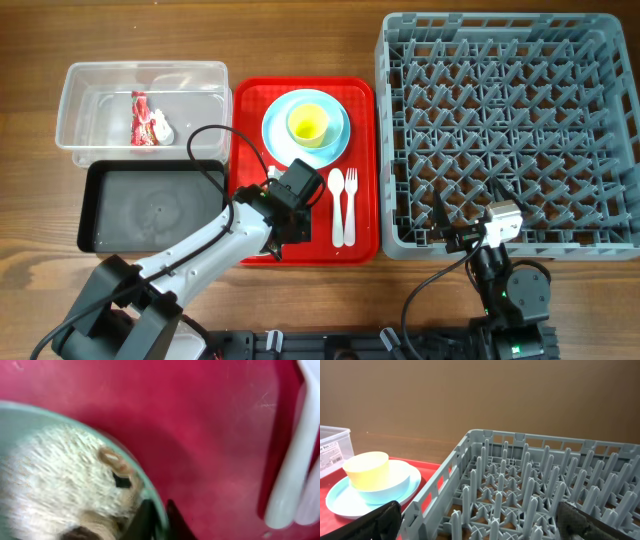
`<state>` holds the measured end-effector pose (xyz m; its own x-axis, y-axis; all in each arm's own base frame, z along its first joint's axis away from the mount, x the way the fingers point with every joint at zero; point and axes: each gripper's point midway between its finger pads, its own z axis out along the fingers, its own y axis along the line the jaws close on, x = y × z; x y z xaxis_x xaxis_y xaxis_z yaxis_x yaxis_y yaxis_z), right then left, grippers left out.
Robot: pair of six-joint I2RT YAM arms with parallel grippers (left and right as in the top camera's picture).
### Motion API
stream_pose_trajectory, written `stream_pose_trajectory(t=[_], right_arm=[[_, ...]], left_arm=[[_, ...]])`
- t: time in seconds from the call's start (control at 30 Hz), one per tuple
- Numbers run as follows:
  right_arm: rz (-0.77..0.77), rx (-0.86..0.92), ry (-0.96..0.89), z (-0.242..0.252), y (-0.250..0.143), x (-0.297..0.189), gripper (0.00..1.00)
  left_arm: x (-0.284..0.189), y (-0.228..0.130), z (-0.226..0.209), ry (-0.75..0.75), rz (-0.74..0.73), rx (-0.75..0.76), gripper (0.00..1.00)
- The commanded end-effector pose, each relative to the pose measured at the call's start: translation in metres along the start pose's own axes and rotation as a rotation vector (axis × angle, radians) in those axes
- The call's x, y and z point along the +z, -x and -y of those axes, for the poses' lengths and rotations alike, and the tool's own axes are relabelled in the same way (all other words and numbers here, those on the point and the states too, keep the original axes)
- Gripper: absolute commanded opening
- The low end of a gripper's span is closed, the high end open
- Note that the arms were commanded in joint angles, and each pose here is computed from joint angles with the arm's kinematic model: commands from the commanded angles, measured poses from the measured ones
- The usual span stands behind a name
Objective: Sort waste into correct bins and load items into the dishwasher rack
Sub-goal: 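Grasp the green bowl rim with the left gripper and lift, then tip the green bowl over the black tray to dump the rice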
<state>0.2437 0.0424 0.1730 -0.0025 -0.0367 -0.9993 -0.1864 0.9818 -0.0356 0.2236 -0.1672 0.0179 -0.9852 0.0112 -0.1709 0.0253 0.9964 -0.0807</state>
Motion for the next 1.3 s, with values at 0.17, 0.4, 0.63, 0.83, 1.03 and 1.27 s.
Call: stream_pose_trajectory(t=[0.17,0.4,0.63,0.83,1.03,1.27], right_arm=[[0.005,-0.011,0.007,-0.001,0.001,0.0,1.0],[0.005,-0.01,0.007,-0.001,0.001,0.0,1.0],[0.005,-0.01,0.007,-0.001,0.001,0.0,1.0],[0.005,-0.01,0.007,-0.001,0.001,0.0,1.0],[0.005,-0.01,0.007,-0.001,0.001,0.0,1.0],[0.005,-0.011,0.007,-0.001,0.001,0.0,1.0]], left_arm=[[-0.028,0.025,0.018,-0.068,0.094,-0.013,0.04],[-0.103,0.052,0.025,-0.145,0.21,-0.034,0.04],[-0.14,0.08,-0.028,-0.264,0.246,-0.205,0.04],[-0.153,0.097,-0.096,-0.441,0.241,-0.392,0.04],[-0.154,0.098,-0.149,-0.524,0.261,-0.56,0.04],[-0.153,0.108,-0.178,-0.798,0.338,-0.648,0.04]])
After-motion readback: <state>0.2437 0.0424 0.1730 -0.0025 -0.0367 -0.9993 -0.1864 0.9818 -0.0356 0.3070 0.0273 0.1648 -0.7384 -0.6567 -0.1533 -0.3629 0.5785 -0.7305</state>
